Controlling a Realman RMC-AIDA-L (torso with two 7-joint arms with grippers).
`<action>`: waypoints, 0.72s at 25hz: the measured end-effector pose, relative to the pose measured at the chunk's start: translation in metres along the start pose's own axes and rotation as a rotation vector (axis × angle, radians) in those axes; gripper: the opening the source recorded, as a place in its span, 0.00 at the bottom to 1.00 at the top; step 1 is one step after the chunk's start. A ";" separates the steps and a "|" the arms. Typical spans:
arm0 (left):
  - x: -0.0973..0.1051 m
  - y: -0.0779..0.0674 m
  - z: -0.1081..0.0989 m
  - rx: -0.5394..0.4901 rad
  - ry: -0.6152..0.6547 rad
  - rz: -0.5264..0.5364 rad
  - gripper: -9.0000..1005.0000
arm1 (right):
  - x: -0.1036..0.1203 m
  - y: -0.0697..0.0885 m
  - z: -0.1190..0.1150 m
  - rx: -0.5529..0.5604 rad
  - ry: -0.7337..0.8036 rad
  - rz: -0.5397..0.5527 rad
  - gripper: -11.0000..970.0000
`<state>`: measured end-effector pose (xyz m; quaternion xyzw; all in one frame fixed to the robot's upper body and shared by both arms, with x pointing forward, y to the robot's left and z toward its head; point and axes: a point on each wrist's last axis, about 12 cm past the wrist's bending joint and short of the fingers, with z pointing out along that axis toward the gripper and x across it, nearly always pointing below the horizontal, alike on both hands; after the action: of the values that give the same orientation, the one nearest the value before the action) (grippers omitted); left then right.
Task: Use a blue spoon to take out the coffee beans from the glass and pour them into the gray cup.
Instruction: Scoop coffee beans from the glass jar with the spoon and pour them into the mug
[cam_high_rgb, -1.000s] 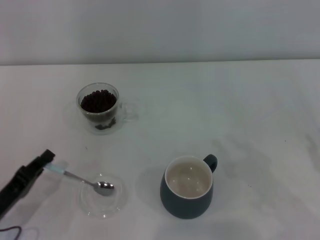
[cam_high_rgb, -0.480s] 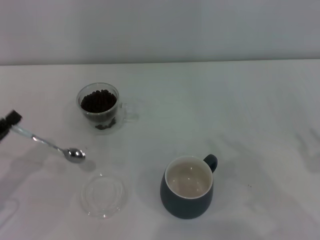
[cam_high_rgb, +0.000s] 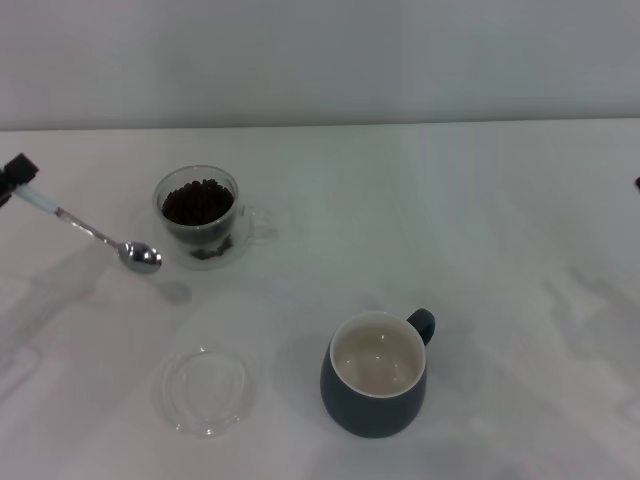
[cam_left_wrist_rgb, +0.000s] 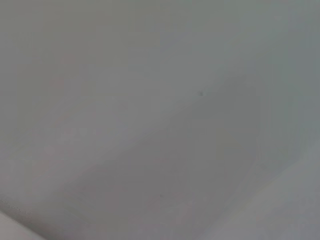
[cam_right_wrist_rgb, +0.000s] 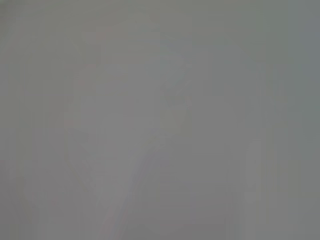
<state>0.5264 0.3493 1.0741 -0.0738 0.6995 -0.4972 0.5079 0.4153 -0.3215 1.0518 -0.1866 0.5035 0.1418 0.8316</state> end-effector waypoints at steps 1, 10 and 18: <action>-0.003 -0.001 0.002 0.005 0.002 0.009 0.14 | 0.000 0.003 0.002 -0.016 -0.005 0.009 0.38; -0.030 -0.008 0.023 0.037 0.084 0.115 0.14 | 0.003 0.018 0.007 -0.115 0.002 0.050 0.38; -0.063 -0.009 0.035 -0.016 0.080 0.173 0.14 | 0.008 0.015 0.010 -0.117 0.031 0.043 0.38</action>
<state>0.5801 0.3613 1.1218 0.0026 0.7268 -0.4486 0.5201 0.4206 -0.3033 1.0468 -0.2261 0.5113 0.1858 0.8080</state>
